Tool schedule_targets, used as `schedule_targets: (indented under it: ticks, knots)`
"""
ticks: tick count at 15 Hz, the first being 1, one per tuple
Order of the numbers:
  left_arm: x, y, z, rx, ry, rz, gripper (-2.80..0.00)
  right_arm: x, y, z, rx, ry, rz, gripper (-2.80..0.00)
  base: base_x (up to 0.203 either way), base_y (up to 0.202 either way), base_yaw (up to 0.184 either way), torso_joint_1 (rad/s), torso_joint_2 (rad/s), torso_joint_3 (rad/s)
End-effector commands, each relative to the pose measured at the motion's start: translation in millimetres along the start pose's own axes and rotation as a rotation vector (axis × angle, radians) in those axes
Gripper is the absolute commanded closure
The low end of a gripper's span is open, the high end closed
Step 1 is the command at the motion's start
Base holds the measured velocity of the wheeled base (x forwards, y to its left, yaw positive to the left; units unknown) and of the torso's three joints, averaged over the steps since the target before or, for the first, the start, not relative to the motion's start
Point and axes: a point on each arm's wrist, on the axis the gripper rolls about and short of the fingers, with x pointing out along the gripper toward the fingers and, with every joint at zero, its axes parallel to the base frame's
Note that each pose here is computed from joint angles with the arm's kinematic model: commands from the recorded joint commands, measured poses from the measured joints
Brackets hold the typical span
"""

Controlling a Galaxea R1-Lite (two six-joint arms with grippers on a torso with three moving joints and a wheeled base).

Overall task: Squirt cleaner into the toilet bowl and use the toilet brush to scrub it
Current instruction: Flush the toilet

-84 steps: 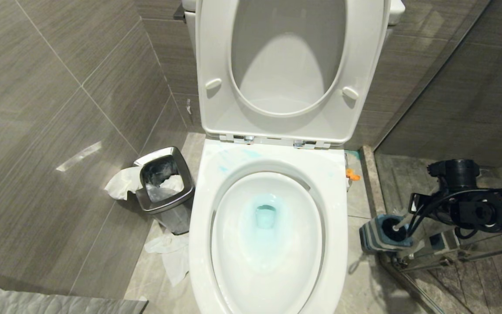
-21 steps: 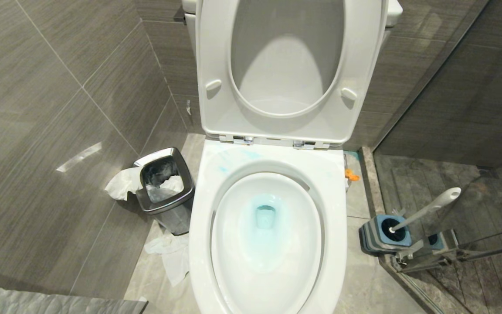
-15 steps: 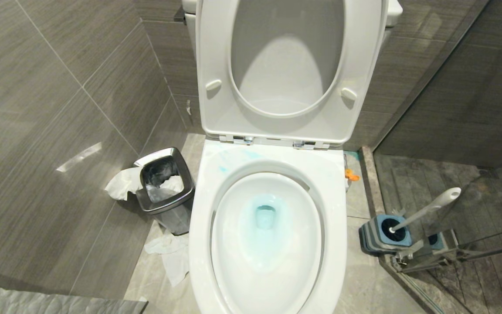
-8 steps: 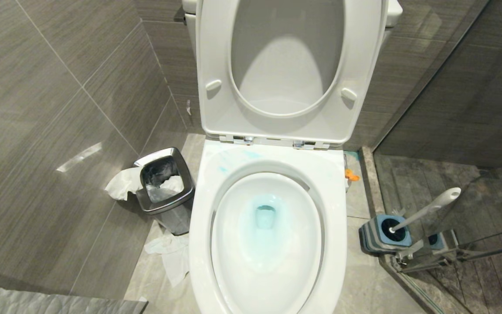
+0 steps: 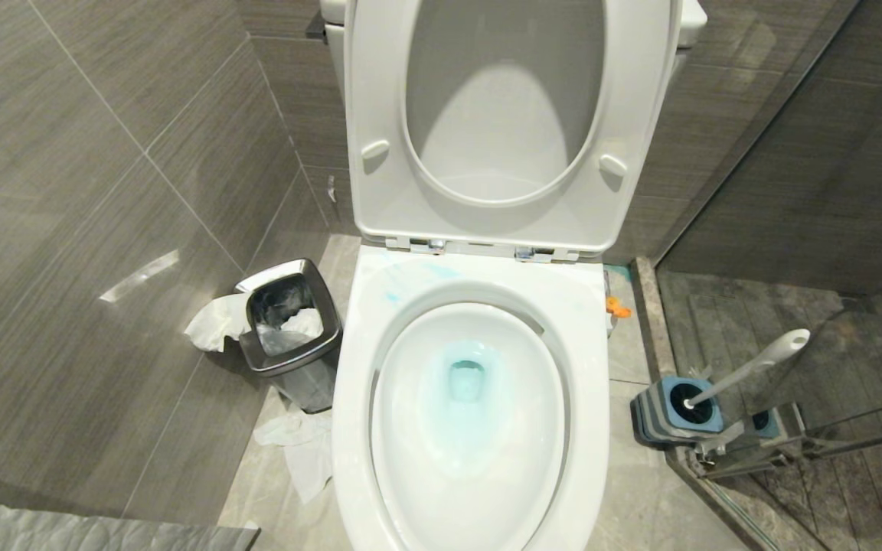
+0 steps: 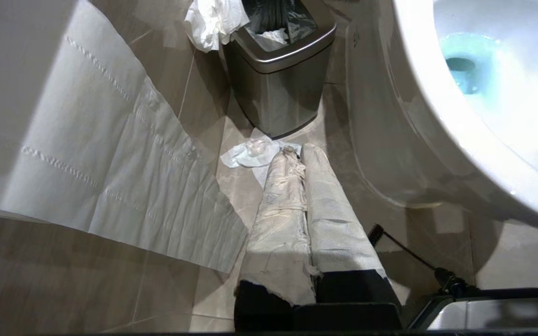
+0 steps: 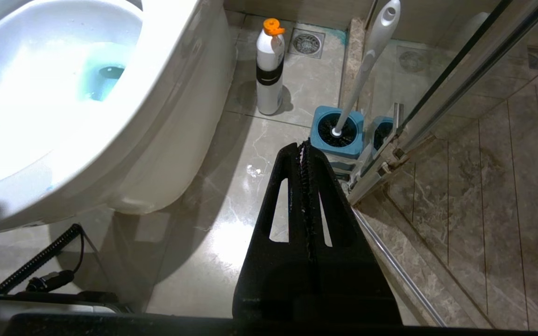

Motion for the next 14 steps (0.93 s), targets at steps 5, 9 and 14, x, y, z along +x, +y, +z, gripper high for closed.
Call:
schedule_targets:
  ticks: [5, 9, 14]
  knots:
    - [-3.4, 2.0, 84.1, 0.106, -0.076, -0.019, 0.00, 0.2, 0.0, 0.1, 0.000, 0.003, 0.001, 0.00, 0.000, 0.000, 0.000, 0.000, 0.00, 0.000]
    - [73.9, 1.9, 176.4, 0.105, 0.023, -0.084, 0.00, 0.2, 0.0, 0.1, 0.000, 0.003, 0.001, 0.00, 0.000, 0.000, 0.000, 0.000, 0.00, 0.000]
    - [196.9, -2.2, 288.4, 0.124, -0.145, -0.159, 0.00, 0.2, 0.0, 0.1, 0.000, 0.003, 0.001, 0.00, 0.000, 0.000, 0.000, 0.000, 0.00, 0.000]
